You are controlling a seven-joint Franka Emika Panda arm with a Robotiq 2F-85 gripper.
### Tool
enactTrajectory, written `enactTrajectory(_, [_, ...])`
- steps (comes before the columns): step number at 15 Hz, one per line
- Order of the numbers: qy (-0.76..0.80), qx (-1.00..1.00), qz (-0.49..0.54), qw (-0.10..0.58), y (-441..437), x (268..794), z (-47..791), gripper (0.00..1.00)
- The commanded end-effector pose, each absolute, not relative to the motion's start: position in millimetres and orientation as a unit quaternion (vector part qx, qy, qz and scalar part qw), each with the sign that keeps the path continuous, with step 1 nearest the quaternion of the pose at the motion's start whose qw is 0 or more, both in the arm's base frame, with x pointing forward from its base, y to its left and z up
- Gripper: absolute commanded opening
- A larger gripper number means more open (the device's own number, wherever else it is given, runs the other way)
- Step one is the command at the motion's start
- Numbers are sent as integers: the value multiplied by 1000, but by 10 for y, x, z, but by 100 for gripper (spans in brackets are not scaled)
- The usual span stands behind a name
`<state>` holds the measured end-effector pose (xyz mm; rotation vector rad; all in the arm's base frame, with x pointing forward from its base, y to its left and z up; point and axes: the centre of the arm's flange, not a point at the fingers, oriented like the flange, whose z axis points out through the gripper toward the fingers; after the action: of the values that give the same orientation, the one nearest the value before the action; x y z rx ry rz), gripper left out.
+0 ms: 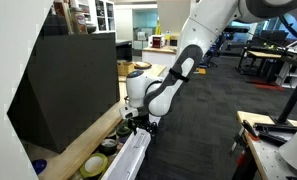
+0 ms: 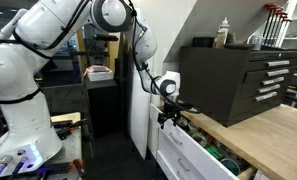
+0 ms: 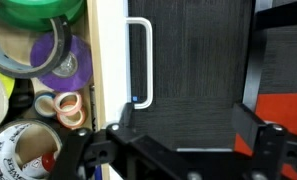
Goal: Open the top drawer of the storage cabinet
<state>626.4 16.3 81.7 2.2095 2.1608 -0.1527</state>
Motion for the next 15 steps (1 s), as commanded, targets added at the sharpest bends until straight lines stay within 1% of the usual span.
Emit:
enactTrajectory(1, [715, 696, -43, 43, 186, 6215, 960, 100])
enactTrajectory(4, [705, 707, -48, 31, 248, 6167, 1356, 100])
enactTrajectory(7, [702, 710, -50, 31, 256, 6247, 1519, 100])
enactTrajectory(15, [699, 711, -68, 27, 101, 6463, 1051, 100])
